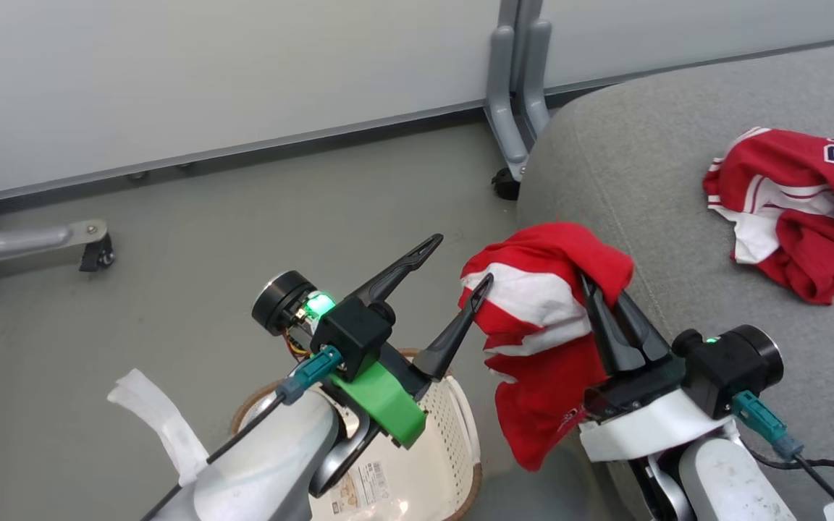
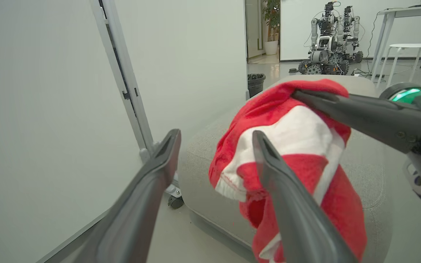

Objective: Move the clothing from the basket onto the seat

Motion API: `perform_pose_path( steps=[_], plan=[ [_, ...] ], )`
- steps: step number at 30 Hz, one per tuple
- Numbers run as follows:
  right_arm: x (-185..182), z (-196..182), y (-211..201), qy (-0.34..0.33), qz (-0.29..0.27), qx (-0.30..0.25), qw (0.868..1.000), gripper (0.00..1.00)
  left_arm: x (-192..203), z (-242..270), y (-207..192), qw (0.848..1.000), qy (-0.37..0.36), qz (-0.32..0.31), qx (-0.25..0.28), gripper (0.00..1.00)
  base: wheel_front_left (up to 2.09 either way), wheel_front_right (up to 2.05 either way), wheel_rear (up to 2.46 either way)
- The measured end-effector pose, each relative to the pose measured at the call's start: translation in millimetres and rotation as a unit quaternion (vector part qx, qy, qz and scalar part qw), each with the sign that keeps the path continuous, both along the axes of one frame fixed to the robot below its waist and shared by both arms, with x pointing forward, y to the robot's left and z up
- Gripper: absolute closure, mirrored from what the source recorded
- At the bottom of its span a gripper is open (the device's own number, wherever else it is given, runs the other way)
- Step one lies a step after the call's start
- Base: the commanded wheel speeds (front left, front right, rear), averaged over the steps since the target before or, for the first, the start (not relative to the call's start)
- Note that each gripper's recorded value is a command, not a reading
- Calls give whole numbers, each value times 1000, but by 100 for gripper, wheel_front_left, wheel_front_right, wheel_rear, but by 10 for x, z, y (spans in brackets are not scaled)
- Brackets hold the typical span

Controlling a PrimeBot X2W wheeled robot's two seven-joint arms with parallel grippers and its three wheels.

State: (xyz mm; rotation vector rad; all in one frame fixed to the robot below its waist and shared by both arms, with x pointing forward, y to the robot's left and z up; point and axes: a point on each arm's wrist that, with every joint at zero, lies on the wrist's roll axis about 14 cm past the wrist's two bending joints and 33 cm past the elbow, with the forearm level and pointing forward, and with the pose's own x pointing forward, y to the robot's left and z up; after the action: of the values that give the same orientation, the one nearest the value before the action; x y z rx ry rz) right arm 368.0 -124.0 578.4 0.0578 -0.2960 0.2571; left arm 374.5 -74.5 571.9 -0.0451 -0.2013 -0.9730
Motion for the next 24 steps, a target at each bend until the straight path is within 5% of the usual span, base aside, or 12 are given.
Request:
perform_pose_path(
  steps=[15,24],
  plan=[
    [-341,141,-1174,-15,-194,-36,980,100,-169,-169,-775,990,14,-140,13,0,0,0,0],
    [-281,188,-1584,-14,-259,-61,964,100,-174,-459,-968,981,50,-189,17,0,0,0,0]
  ],
)
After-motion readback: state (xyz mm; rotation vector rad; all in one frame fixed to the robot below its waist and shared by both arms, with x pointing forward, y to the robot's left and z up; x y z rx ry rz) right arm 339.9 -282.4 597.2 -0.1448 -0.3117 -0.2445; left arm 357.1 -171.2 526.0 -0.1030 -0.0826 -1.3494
